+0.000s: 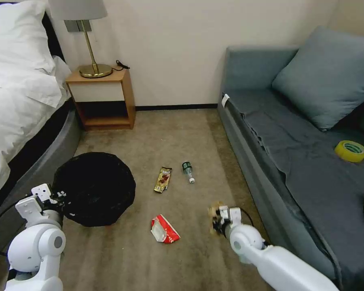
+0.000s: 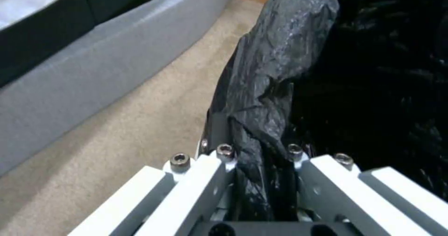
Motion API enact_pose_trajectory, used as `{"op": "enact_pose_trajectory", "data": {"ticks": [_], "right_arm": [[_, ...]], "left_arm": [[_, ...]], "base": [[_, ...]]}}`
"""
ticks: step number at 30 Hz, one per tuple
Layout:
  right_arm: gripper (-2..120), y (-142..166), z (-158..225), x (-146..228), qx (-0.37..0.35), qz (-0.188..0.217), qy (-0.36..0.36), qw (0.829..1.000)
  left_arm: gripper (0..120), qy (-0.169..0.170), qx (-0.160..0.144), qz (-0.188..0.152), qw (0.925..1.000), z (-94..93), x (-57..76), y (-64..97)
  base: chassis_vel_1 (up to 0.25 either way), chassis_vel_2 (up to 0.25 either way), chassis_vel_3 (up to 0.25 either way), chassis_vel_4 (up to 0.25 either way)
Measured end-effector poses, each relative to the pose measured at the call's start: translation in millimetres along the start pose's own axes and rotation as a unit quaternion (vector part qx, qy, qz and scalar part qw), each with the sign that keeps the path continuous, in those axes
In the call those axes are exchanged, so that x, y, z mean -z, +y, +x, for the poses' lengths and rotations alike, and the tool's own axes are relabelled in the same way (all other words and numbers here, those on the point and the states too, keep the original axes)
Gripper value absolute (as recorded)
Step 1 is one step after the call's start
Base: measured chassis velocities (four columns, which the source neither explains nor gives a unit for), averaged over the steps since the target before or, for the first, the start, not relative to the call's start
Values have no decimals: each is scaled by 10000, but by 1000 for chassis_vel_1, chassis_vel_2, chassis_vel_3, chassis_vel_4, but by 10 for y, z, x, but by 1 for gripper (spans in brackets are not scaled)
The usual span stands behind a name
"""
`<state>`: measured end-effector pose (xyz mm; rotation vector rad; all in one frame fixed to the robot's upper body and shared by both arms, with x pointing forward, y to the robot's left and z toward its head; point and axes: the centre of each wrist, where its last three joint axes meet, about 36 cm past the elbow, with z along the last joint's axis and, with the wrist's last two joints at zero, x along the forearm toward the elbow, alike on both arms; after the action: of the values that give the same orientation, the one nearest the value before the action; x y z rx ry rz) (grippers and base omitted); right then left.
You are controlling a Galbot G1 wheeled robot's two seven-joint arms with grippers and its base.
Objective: Pick up the trash bin, then pick up the garbage on the floor and place it into the trash bin.
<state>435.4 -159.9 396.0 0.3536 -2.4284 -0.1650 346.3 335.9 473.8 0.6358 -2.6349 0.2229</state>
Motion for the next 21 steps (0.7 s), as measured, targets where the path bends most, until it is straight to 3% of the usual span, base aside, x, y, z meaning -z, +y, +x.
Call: {"op": "enact_pose_trajectory", "data": {"ticks": [2,5,7,8,9,12,21], "right_arm": [[0,128,55,196,191,-56,-218,9996],[0,593,171,645,782,-238,-653,9945],[0,938,204,770,1168,-344,-737,9898],[0,938,204,770,1168,-344,-737,9898],[0,1255,230,829,1510,-392,-775,9847],[0,1824,237,782,2058,-273,-644,9761],[0,2463,-65,465,2099,216,-365,9768]], "left_arm": [[3,36,-21,-4,10000,-2,-19,-13],[3,127,-63,0,9999,-7,-66,-45],[3,155,-63,3,9999,-9,-80,-57],[3,155,-63,3,9999,-9,-80,-57],[3,173,-77,2,9998,-10,-87,-66],[3,200,-66,13,9998,-14,-100,-76],[3,234,-53,42,9997,-8,-126,-101]], "base": [[0,0,0,0],[0,0,0,0],[0,0,0,0],[0,0,0,0],[0,0,0,0],[0,0,0,0],[0,0,0,0]]}}
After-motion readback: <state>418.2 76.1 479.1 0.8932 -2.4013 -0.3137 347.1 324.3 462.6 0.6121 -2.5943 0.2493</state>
